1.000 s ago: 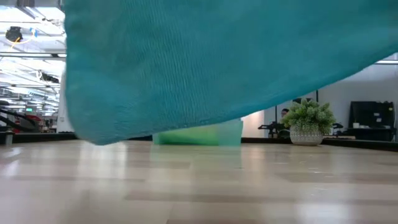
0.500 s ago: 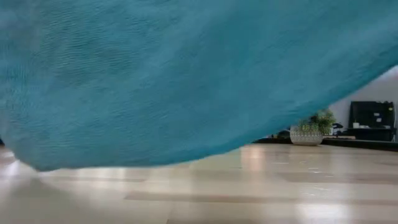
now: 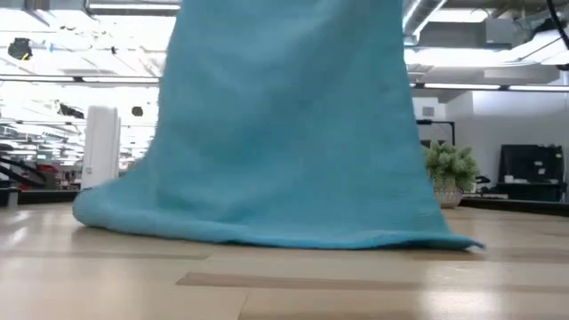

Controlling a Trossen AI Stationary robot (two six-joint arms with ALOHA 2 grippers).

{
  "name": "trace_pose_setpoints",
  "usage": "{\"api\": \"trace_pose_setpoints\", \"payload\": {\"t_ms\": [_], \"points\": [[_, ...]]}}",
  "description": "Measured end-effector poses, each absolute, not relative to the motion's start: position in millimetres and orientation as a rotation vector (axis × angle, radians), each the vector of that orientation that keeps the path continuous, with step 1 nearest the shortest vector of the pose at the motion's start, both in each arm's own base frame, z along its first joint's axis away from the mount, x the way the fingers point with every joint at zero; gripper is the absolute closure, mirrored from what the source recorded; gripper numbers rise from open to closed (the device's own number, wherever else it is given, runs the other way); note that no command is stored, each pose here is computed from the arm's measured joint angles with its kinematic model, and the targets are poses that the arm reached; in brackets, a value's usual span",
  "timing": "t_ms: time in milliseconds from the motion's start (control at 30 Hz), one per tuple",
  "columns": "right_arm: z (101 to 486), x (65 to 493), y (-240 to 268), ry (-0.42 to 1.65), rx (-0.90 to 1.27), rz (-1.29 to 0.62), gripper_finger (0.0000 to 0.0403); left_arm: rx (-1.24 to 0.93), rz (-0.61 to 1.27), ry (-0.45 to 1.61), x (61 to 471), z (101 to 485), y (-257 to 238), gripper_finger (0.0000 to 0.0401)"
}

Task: Roll microfiber towels into tight, uniform cylinder then place into a basket
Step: Roll the blue microfiber cloth

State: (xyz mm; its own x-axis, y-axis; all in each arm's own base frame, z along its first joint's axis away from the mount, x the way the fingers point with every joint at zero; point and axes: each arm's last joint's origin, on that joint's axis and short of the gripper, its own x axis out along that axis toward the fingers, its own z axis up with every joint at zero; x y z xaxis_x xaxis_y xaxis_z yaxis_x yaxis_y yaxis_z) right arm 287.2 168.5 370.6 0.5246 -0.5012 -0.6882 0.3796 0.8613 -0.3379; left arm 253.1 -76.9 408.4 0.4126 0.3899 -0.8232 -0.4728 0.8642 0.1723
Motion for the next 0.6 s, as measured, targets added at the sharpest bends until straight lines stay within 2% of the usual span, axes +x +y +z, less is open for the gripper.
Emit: {"api": "trace_pose_setpoints", "payload": {"t_ms": [300,600], "points": [[348,301,129,0.978,-0.222,-0.691,0.0399,0.158,0.739,1.181,268,352,-30,0.0401],[326,311,96,1.133,-0.287,-0.724,0.0400,0.212,0.682,1.223,283,324,-3,0.0401]]}}
